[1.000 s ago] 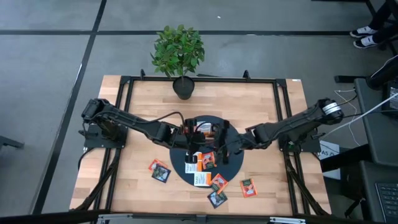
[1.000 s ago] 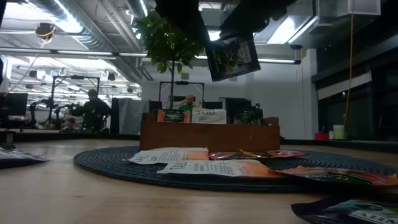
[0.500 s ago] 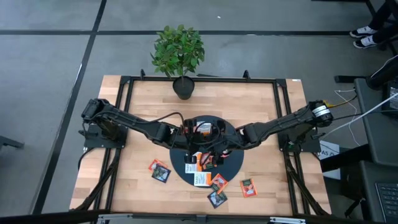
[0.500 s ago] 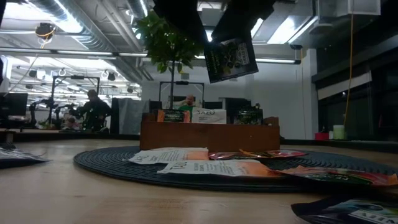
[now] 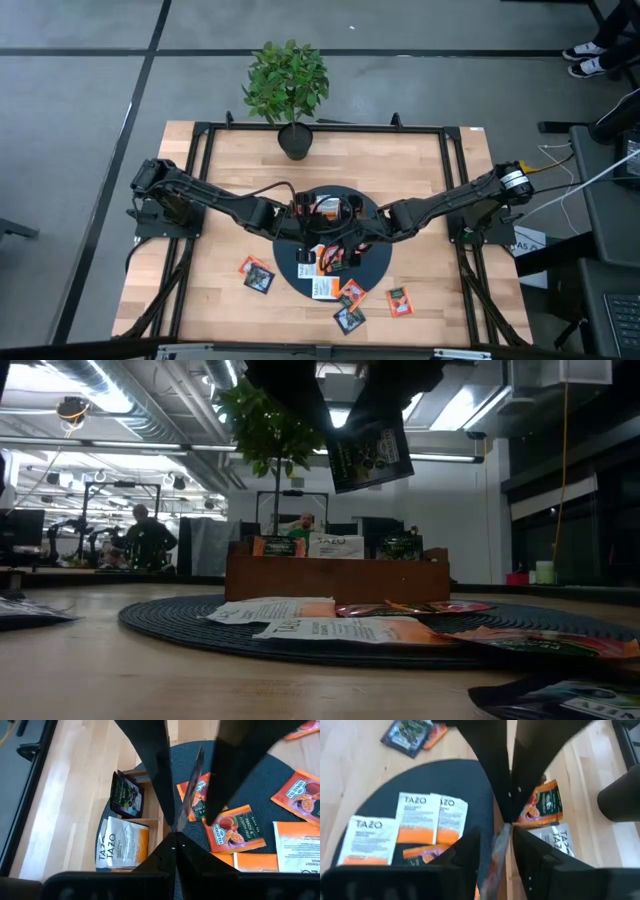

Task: Pick & Place Tea
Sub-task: Put the violet tea bag into the right side of the wooden organizer

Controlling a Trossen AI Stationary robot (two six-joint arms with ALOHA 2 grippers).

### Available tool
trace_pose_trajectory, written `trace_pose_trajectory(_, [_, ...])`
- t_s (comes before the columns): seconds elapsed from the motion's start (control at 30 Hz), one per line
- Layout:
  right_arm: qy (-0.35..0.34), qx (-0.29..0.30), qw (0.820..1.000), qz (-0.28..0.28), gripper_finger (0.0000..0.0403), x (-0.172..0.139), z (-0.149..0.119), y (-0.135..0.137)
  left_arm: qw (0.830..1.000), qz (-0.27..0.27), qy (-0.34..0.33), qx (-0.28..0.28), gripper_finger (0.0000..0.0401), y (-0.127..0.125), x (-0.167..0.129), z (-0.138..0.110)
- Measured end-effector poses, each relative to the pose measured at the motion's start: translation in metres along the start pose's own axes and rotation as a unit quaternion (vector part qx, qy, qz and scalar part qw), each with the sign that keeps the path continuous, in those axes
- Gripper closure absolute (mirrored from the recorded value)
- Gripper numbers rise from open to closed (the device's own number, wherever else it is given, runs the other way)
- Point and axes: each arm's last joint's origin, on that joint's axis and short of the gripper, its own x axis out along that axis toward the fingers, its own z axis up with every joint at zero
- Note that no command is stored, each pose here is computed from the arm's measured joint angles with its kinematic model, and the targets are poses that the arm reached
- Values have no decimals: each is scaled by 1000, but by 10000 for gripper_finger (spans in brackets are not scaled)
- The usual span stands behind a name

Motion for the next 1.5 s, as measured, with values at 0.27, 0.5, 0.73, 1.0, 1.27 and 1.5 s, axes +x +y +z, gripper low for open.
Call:
trace_pose_trajectory(0.27, [12,-3,1000,-3,348,2,-2,0,1000,-24,-16,5,398,-5,-3,3])
trace_pose_trajectory(0.5, [11,-4,1000,2,374,2,-2,0,999,-45,-14,4,398,-7,-3,3])
trace_pose_trajectory(0.73, [12,-3,1000,26,396,1,-2,1,998,-53,-22,21,395,-10,-4,4])
trace_pose_trajectory(1.0, [12,-3,1000,28,399,0,-2,2,997,-53,-31,42,359,-16,-8,5])
trace_pose_trajectory(1.27, [5,-2,1000,28,401,-5,-1,-1,995,-51,-59,59,309,-16,-30,8])
trace_pose_trajectory(1.5, [-3,1,1000,25,401,-15,0,-5,992,-64,-83,64,300,-12,-61,8])
